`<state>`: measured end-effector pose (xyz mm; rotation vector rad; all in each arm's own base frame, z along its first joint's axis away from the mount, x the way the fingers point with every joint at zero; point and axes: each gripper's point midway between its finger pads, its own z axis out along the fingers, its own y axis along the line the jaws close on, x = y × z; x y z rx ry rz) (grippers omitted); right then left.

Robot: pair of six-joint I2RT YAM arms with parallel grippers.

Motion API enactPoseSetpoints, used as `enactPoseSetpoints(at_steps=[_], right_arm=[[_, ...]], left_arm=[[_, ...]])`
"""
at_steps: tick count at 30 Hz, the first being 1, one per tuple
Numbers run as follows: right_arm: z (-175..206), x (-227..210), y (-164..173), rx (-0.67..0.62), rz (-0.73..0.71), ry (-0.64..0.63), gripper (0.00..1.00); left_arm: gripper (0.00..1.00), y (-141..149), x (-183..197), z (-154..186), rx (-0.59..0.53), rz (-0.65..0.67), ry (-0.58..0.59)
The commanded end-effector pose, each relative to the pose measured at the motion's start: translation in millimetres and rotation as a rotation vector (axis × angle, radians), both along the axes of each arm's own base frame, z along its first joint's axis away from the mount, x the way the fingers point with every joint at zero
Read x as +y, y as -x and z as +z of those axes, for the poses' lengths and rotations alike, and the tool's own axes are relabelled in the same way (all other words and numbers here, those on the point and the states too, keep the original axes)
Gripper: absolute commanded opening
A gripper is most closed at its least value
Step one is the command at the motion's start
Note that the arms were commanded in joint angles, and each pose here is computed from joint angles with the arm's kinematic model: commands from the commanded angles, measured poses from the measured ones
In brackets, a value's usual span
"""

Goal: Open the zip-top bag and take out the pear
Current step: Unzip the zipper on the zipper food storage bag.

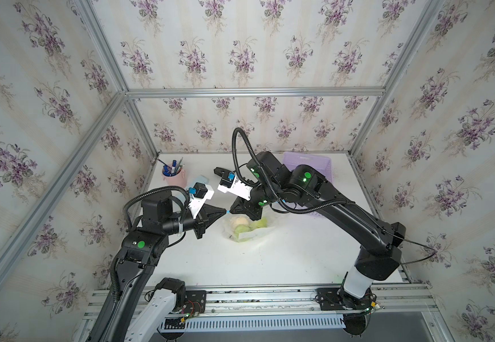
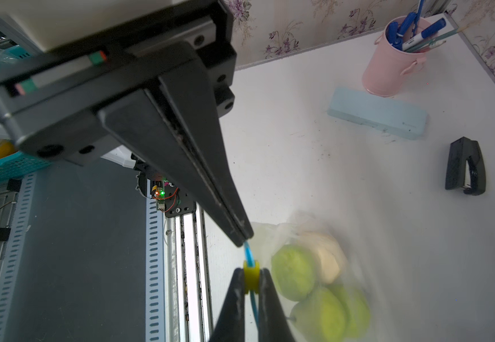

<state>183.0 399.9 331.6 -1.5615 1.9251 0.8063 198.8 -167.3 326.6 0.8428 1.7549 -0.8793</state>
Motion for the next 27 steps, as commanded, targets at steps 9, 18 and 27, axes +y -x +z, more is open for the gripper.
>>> enactPoseSetpoints(at_steps=[9,18,27], right_arm=[[-1.1,-42.9,-19.1,-0.047,-0.148,0.019,0.07],[-5.1,-92.1,-37.2,-0.096,-0.333,0.019,0.07],[-11.5,-129.0,-46.9,-0.127,-0.479,0.061,0.08]], left_arm=[[0.0,-12.3,6.0,8.1,-0.042,0.056,-0.022],[0.0,-37.6,16.7,9.3,-0.036,0.155,-0.065],[0.0,-76.9,34.7,23.5,-0.076,0.288,-0.118]])
